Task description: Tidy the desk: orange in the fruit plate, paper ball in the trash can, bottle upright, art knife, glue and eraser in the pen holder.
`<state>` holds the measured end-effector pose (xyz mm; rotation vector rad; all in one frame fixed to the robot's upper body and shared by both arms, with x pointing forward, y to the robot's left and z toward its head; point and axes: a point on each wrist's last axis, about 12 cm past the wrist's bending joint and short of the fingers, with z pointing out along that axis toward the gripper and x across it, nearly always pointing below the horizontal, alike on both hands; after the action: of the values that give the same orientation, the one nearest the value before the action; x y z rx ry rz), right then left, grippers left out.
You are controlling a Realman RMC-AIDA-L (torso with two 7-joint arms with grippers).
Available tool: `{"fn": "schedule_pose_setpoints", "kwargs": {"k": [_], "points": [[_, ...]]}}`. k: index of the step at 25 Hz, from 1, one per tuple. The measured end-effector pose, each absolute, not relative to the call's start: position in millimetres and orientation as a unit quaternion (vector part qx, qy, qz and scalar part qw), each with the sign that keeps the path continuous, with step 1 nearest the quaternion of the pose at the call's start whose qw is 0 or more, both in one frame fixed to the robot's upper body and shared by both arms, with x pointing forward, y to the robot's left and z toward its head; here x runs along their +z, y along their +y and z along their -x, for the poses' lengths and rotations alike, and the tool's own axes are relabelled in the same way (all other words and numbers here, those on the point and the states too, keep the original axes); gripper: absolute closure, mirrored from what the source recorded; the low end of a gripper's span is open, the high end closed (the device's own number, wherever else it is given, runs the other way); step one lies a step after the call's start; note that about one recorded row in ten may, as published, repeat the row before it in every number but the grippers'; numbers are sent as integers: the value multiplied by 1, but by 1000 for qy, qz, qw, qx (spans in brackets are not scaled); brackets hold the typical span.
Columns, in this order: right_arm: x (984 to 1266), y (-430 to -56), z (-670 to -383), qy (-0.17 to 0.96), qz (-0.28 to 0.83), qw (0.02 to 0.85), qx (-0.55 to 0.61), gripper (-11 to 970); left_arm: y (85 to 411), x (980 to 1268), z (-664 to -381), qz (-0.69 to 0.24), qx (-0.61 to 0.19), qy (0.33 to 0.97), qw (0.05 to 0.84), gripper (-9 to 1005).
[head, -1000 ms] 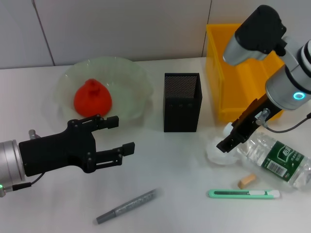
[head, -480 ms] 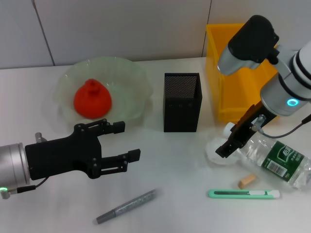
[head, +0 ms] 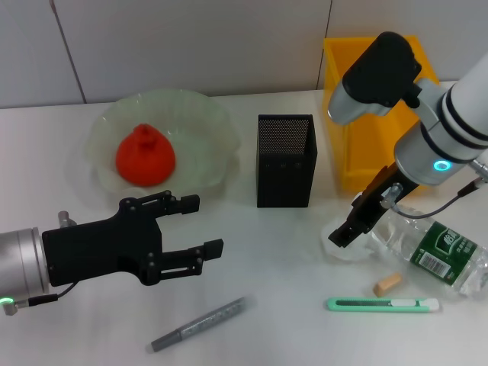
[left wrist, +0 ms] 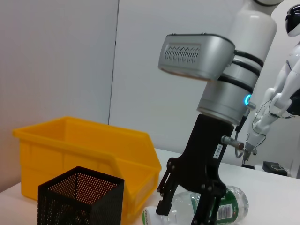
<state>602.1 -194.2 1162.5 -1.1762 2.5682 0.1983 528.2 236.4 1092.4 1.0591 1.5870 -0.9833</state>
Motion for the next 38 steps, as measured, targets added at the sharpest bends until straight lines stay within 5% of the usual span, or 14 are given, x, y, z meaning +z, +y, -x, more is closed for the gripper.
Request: {"fn": "schedule_pose_setpoints", "kwargs": {"k": [38], "points": [[1143,-185,-596,905,401,117,81,347,237,1089,-524,-427,-407,649,480,205]]}}
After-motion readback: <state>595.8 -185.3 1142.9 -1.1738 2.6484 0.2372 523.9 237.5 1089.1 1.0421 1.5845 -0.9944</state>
